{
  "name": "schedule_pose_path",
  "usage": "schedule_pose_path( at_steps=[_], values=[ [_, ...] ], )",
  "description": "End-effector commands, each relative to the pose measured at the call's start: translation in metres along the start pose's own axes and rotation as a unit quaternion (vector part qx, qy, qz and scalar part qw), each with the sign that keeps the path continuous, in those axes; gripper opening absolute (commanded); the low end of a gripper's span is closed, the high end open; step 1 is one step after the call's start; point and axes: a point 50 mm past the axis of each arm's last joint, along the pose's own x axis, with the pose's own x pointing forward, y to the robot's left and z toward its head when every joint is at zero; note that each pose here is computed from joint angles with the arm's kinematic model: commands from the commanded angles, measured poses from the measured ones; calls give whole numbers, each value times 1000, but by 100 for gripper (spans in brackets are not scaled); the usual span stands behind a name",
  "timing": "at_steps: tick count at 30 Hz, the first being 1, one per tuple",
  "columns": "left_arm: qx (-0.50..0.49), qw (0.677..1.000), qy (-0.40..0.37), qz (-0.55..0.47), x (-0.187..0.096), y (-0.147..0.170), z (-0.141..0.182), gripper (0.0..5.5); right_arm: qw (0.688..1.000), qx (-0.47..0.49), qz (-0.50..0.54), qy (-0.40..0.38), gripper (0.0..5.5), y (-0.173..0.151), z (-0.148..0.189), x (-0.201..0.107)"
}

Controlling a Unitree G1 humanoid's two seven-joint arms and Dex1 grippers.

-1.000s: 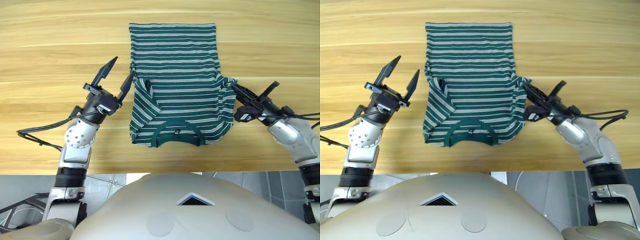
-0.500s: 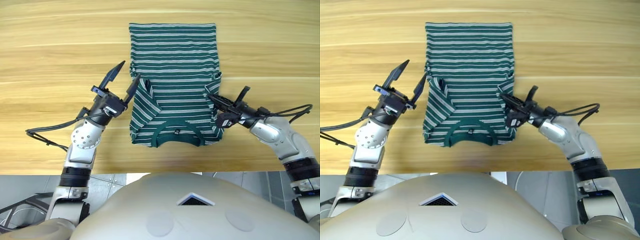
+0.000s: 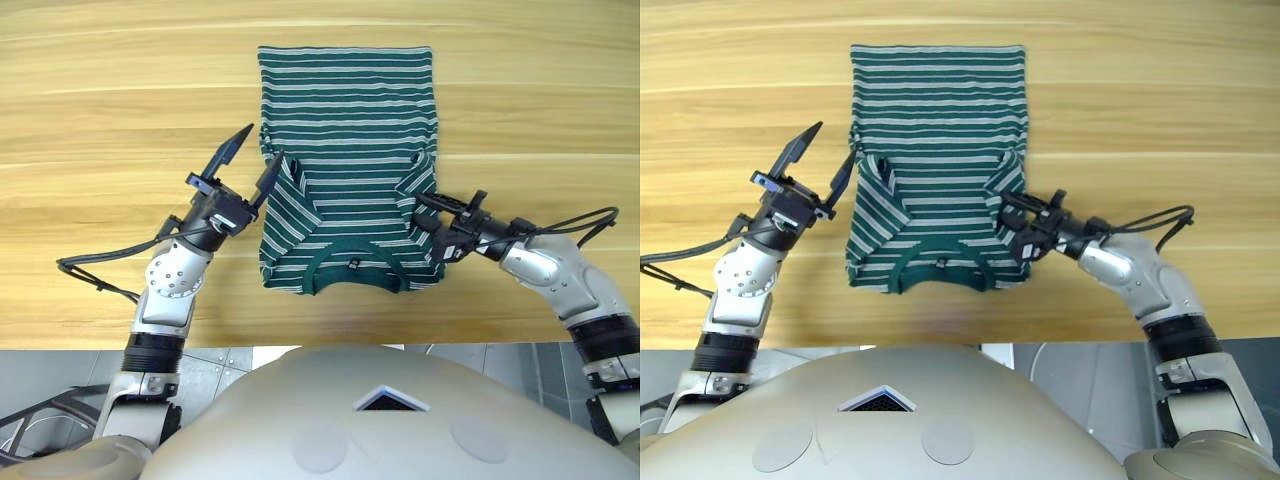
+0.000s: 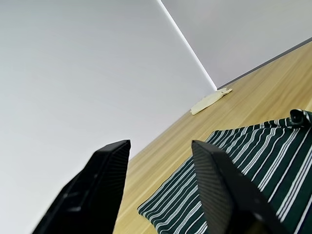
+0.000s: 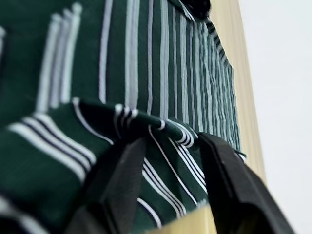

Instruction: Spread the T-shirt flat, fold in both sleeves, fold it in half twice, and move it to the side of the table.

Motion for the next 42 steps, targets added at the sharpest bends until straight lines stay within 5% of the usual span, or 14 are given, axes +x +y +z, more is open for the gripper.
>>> schedule_pose_path(
  at_steps=[1,6,14,22,30,34,42],
  values=[
    [3,1000,0,0,3,1,-2,235,999,22,-8,-26,246,2,9,5],
    [2,1000,2,6,3,3,-3,235,990,85,-94,-66,246,-22,17,-1],
    [6,1000,2,19,5,9,-4,235,988,115,-100,-14,246,-33,0,-55],
    [13,1000,-3,18,7,15,-3,235,986,158,27,53,246,29,-14,-41],
    [11,1000,-3,17,8,15,-4,235,982,147,59,100,246,43,-27,-43],
    [12,1000,-3,15,9,14,-5,235,985,127,32,116,246,29,-33,-56],
    [15,1000,-1,14,9,15,-6,235,994,99,-43,10,246,-13,5,-61]
  ],
)
